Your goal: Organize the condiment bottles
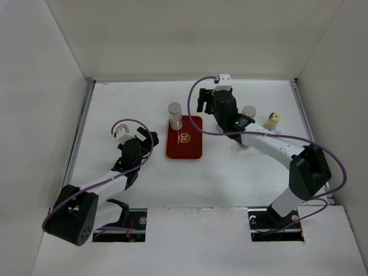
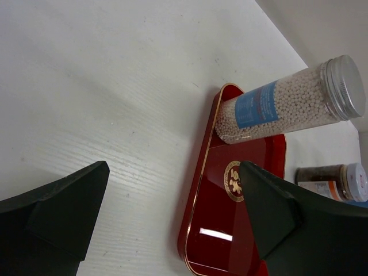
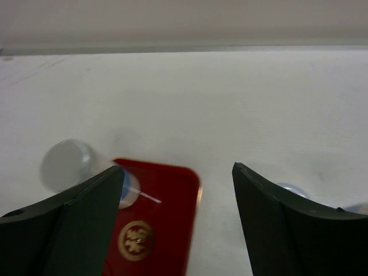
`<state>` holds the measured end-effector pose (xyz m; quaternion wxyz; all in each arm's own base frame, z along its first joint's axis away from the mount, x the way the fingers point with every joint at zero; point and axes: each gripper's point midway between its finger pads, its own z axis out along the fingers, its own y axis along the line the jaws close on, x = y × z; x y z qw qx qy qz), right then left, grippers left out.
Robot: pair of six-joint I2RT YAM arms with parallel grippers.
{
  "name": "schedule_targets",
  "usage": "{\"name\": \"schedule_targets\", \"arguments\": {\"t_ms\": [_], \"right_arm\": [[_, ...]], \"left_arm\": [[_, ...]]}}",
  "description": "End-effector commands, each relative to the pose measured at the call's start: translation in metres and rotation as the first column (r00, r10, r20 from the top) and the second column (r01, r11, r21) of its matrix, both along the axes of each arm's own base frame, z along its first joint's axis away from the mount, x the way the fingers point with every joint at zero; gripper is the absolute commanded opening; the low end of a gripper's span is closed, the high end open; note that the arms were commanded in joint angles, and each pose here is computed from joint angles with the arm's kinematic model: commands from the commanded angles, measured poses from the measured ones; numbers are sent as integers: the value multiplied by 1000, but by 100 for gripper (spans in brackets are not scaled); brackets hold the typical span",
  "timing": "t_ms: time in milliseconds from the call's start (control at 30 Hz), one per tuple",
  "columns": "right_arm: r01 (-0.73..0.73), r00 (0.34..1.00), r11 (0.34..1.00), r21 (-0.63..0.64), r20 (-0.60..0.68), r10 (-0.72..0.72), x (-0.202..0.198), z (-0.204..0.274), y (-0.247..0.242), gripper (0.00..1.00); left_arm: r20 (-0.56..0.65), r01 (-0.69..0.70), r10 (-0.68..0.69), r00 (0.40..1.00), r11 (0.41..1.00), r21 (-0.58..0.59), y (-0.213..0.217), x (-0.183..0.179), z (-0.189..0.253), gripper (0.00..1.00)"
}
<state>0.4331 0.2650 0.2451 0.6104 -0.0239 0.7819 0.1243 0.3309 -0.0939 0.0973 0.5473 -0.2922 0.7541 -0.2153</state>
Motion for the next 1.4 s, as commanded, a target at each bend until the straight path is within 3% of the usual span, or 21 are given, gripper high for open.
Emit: {"name": "schedule_targets", "arguments": {"t_ms": [0, 167, 600, 867, 967, 1100, 1267, 1367], "right_arm": [[151, 986, 988, -19, -64, -152, 10, -35, -45, 84], [247, 961, 966, -75, -113, -254, 17, -67, -79, 87], [340, 922, 931, -132, -149, -358, 19, -103, -112, 85], [299, 923, 945, -130, -213, -322, 25, -131, -107, 85], [273, 931, 955, -116, -220, -293, 29, -133, -96, 79], [325, 928, 940, -104, -154, -338, 33, -111, -105, 54], [252, 968, 967, -39, 1, -252, 22, -51, -72, 49], [150, 988, 989, -13, 26, -150, 17, -38, -32, 49]], "left_arm": [[37, 7, -6, 999, 999, -32, -3, 4, 8, 100], [55, -1, 3, 998, 999, -37, -1, 3, 13, 100], [36, 4, -3, 999, 1000, -30, -4, 4, 7, 100], [30, 12, -11, 999, 999, -30, -7, 6, 4, 100], [30, 16, -15, 999, 999, -33, -6, 5, 4, 100], [29, 13, -12, 999, 999, -31, -6, 6, 4, 100], [34, 10, -9, 999, 999, -33, -6, 6, 6, 100], [21, 25, -24, 999, 999, -35, -9, 7, 2, 100]]}}
